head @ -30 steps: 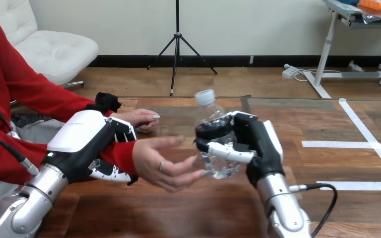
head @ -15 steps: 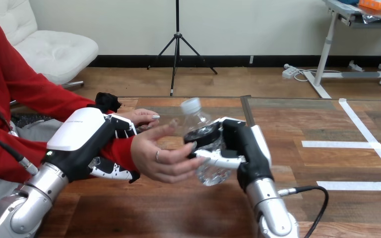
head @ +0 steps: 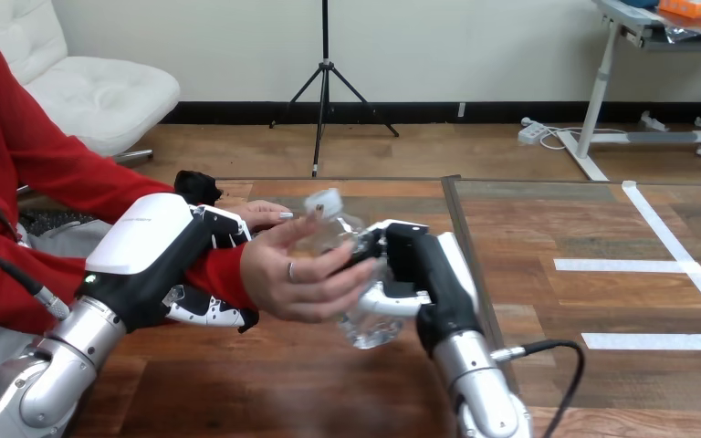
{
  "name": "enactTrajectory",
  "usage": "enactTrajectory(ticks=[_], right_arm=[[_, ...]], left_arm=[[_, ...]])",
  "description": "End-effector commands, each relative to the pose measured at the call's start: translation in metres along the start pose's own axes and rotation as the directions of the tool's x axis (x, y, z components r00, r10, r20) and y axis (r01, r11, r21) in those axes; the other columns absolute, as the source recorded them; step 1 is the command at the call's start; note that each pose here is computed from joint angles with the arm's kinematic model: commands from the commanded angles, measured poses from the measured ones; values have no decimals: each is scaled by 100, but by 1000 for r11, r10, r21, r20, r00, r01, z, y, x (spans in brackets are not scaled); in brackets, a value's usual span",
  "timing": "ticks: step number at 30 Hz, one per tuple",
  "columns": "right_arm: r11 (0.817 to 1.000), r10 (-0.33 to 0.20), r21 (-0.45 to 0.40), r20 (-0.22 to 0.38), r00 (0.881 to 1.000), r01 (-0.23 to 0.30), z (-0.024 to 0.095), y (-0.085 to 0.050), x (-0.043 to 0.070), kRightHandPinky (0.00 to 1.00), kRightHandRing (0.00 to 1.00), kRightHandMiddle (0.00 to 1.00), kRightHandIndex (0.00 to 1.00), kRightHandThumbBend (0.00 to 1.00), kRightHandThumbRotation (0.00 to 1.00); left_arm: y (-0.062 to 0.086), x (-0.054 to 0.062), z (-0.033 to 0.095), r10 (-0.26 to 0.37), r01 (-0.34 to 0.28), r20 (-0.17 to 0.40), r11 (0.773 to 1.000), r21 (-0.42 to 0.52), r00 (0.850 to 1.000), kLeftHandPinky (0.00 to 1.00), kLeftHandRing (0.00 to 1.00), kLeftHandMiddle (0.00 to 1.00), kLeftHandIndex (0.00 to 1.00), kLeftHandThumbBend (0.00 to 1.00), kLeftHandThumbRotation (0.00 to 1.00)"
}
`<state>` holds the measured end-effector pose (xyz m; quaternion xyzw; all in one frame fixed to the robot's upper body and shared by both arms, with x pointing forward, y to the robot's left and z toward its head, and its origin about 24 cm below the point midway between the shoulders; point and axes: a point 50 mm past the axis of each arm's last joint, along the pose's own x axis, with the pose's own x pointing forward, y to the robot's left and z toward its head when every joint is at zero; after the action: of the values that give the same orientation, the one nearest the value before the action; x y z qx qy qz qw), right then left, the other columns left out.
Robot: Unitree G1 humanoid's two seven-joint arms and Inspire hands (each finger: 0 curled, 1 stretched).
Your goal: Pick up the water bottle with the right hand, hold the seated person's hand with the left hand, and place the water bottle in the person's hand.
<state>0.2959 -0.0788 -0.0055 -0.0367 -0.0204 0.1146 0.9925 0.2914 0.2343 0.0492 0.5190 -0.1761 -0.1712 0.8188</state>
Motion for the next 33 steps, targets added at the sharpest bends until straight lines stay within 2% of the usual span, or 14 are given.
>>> enactTrajectory(ticks=[1,14,33], right_arm=[[1000,16,-2,139,990,-16,29,8,15,11,16,22,24,78,0],[999,42,-8,160,986,-41,29,15,11,10,16,22,24,77,0],[999,44,-20,150,988,-42,31,29,6,12,18,23,25,76,0]], left_arm=[[25,26,18,132,-133,108,991,5,985,23,30,39,40,76,4],[23,26,19,135,-136,107,991,-4,985,24,31,40,41,77,1],[20,28,19,130,-130,102,991,-13,986,24,31,39,40,78,1]])
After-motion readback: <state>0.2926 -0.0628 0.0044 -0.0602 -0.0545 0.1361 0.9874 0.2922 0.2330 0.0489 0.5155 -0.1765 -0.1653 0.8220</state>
